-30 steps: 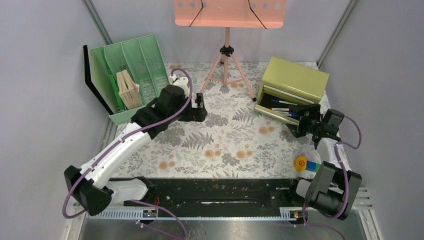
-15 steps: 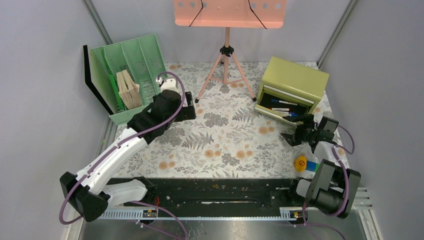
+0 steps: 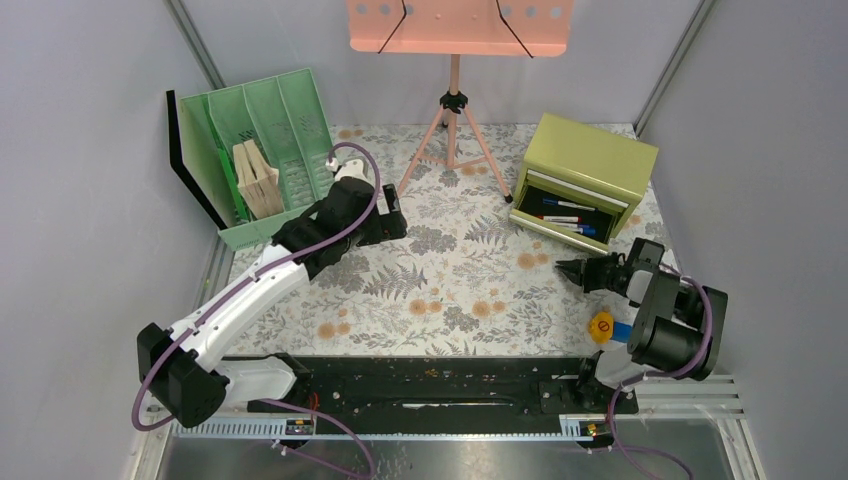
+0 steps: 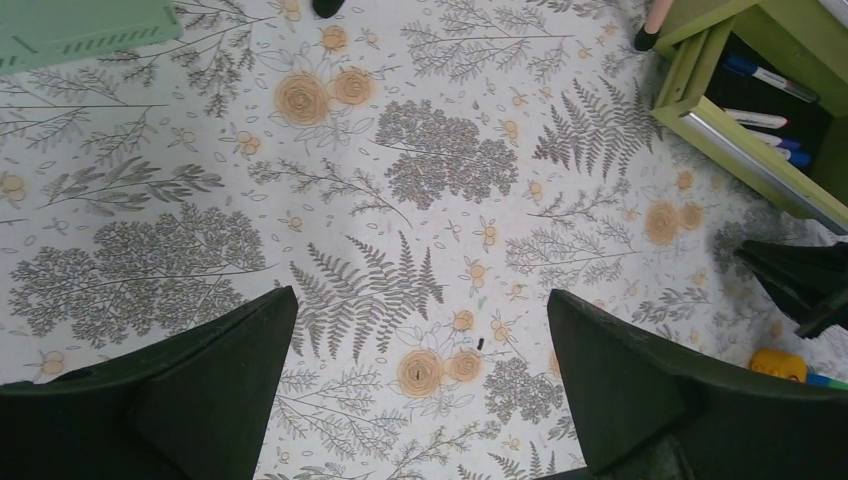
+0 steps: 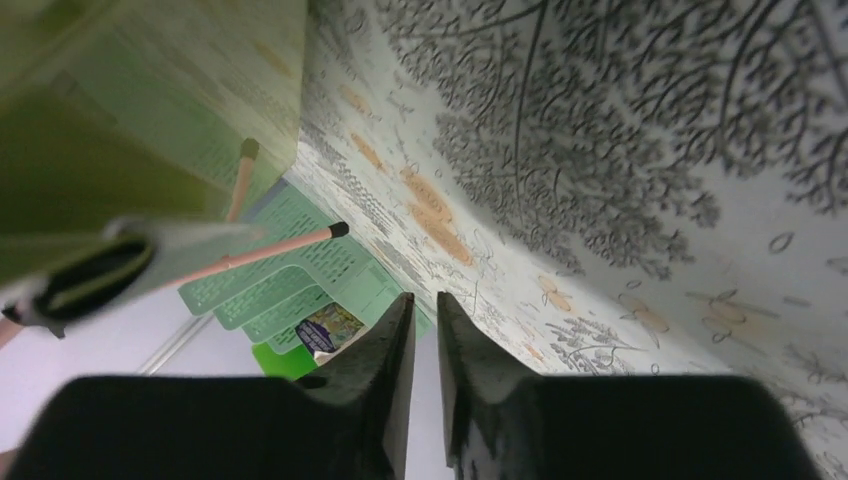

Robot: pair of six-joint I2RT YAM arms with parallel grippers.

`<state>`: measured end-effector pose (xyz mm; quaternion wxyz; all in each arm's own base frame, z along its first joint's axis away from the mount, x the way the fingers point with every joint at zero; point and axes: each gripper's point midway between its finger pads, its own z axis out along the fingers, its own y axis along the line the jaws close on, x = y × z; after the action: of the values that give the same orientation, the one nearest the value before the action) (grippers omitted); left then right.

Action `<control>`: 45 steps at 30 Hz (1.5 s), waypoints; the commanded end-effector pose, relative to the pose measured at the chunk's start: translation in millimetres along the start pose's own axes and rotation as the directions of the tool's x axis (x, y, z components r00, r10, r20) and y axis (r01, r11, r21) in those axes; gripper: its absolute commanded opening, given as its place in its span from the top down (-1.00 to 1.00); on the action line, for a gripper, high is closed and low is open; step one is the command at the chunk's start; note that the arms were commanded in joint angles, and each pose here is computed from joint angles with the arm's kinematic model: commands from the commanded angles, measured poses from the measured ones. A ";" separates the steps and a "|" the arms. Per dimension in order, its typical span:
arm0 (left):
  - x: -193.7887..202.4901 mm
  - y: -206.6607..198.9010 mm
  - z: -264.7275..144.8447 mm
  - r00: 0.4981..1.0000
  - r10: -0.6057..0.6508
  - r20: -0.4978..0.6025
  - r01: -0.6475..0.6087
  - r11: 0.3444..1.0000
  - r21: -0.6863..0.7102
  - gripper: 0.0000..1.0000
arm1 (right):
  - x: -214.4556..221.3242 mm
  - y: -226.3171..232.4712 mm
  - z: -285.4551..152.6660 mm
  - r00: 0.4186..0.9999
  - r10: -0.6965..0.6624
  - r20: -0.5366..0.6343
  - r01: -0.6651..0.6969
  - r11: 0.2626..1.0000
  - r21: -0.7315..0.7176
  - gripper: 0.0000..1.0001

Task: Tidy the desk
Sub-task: Close the drawer in the storage box.

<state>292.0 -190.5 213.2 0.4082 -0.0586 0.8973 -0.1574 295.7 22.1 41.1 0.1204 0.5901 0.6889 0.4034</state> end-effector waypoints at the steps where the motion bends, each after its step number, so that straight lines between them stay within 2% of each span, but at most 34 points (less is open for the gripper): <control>1: -22.6 -28.4 -7.5 0.998 -0.043 0.048 0.037 0.993 0.116 -0.97 | -18.0 17.6 6.2 0.999 -0.023 0.041 0.023 1.000 -0.021 0.67; 4: -21.3 -30.9 -6.6 0.999 -0.034 0.037 0.029 0.992 0.126 -0.98 | -26.7 22.1 11.4 0.998 -0.017 0.055 0.018 1.000 -0.018 0.82; 7: -18.4 -33.1 -5.5 0.999 -0.037 0.029 0.033 0.990 0.139 -0.97 | -32.6 30.6 14.3 0.998 -0.016 0.060 0.018 0.999 -0.030 0.85; 18: -5.5 -34.1 -6.5 0.996 -0.088 -0.003 0.087 0.981 0.171 -0.98 | -48.9 65.5 14.3 0.996 0.001 0.094 0.006 0.998 -0.069 0.87; 27: 4.8 -34.7 -7.1 0.994 -0.100 -0.039 0.105 0.977 0.187 -0.97 | -57.8 72.0 22.8 0.996 0.005 0.092 0.003 0.996 -0.086 0.87; 45: 12.0 -32.1 -13.7 0.992 -0.114 -0.048 0.122 0.971 0.205 -0.98 | -83.0 116.0 22.7 0.974 -0.120 0.192 0.154 0.973 -0.173 0.83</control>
<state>273.5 -217.1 205.3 0.3675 -0.0659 0.8943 -0.2467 392.8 -34.1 63.0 0.2077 0.5885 0.6735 0.3962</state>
